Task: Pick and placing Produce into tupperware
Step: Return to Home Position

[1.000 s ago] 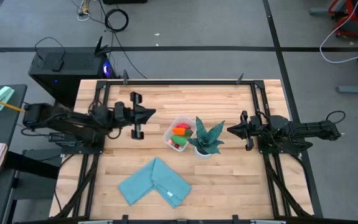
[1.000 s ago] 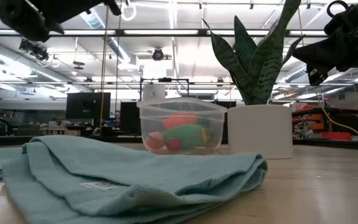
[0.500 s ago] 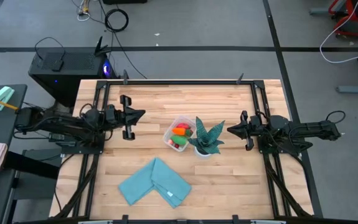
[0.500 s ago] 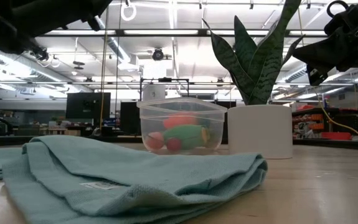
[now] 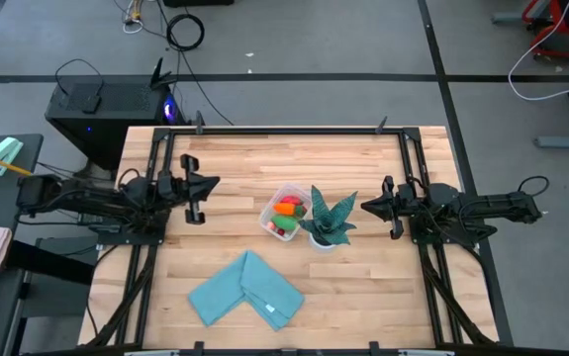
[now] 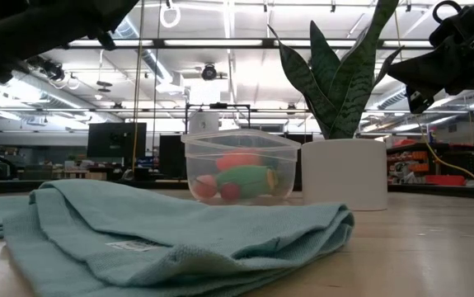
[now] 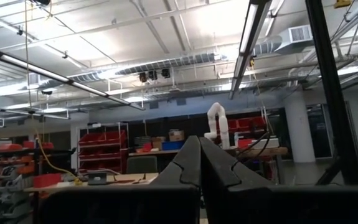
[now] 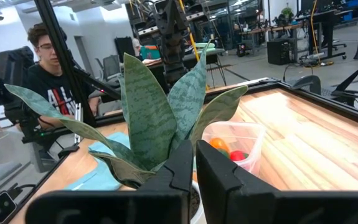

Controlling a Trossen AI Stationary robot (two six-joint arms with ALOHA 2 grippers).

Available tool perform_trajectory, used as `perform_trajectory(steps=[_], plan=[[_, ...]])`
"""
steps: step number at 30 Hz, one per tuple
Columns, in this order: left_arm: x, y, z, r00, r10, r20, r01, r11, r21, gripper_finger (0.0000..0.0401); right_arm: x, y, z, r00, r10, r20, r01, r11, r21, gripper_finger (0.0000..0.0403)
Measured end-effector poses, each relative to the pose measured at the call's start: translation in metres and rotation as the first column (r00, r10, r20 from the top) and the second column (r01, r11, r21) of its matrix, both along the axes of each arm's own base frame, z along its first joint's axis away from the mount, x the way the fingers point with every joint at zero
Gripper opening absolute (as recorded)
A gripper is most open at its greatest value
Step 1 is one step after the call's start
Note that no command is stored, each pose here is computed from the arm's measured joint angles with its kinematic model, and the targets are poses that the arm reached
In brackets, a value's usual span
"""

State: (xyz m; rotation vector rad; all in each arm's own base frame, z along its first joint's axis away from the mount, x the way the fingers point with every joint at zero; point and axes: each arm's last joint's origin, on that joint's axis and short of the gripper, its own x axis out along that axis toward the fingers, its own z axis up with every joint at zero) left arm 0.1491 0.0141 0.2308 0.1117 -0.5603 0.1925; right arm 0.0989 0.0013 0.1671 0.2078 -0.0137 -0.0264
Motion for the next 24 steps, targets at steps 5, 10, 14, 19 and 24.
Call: perform_trajectory(steps=[5,10,14,19,24], plan=[[-0.007,0.000,-0.007,1.000,0.015,-0.005,-0.015,1.000,-0.009,0.0001,0.000,0.000,0.000,1.000,0.000,0.000,0.000,1.000,0.000,0.0025],[-0.013,0.000,-0.014,1.000,0.026,-0.010,-0.026,1.000,-0.008,0.0001,0.000,0.000,0.000,1.000,0.000,0.000,0.000,1.000,0.000,0.0025],[-0.017,-0.001,-0.019,0.999,0.036,-0.018,-0.036,0.999,0.007,0.0001,0.000,0.000,0.000,1.000,0.000,0.000,0.000,1.000,0.000,0.0025],[-0.016,0.000,-0.022,0.997,0.041,-0.060,-0.041,0.999,0.004,0.0001,0.000,0.000,0.000,1.000,0.000,0.000,0.000,1.000,0.000,0.0025],[-0.011,0.000,-0.033,0.982,0.032,-0.187,-0.034,0.999,-0.011,0.0001,0.000,0.000,0.000,1.000,0.000,0.000,0.000,1.000,0.000,0.0025]])
